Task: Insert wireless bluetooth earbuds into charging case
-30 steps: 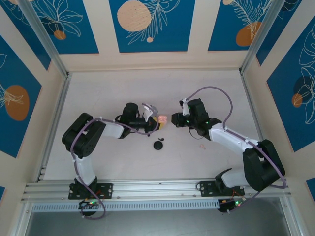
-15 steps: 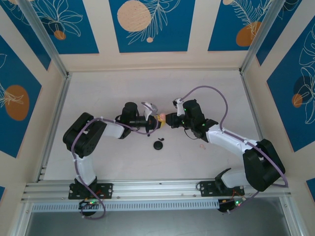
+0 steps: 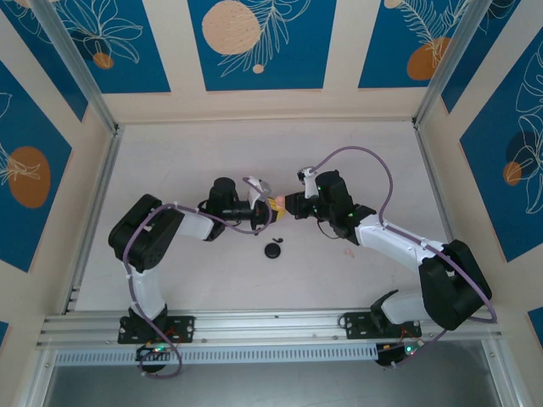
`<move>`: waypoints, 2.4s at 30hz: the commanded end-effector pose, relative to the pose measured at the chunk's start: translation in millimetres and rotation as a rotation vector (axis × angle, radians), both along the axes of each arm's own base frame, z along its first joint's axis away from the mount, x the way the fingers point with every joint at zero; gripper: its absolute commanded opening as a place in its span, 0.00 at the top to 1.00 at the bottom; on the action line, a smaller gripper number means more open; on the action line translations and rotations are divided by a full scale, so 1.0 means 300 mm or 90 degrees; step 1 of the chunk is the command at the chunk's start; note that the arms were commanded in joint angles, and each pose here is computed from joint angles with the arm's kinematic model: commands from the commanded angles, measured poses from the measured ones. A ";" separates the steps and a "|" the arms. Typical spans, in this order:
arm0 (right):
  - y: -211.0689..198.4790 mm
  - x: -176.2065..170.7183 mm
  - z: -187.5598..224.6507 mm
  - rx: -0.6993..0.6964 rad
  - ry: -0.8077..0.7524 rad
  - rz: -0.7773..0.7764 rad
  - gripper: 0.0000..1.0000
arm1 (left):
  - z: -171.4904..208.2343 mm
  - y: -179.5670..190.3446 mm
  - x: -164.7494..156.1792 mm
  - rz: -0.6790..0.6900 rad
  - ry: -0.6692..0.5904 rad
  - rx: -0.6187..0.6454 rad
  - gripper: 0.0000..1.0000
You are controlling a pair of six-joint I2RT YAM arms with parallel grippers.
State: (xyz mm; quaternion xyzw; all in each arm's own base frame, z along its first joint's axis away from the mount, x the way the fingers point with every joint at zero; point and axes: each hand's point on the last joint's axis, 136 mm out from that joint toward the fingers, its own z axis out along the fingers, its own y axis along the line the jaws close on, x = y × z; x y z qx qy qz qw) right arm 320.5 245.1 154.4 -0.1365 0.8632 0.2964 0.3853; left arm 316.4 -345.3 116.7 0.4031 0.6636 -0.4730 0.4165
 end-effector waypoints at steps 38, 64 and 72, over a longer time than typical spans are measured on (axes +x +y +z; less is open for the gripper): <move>0.042 -0.030 0.019 -0.056 -0.067 0.036 0.80 | 0.082 -0.017 -0.010 -0.010 -0.013 -0.047 0.88; 0.046 -0.078 -0.079 -0.094 0.013 -0.031 0.79 | 0.132 0.000 0.000 0.021 -0.077 -0.024 0.88; 0.099 -0.087 -0.007 0.002 0.026 0.007 0.62 | 0.126 0.000 -0.005 0.019 -0.084 -0.012 0.88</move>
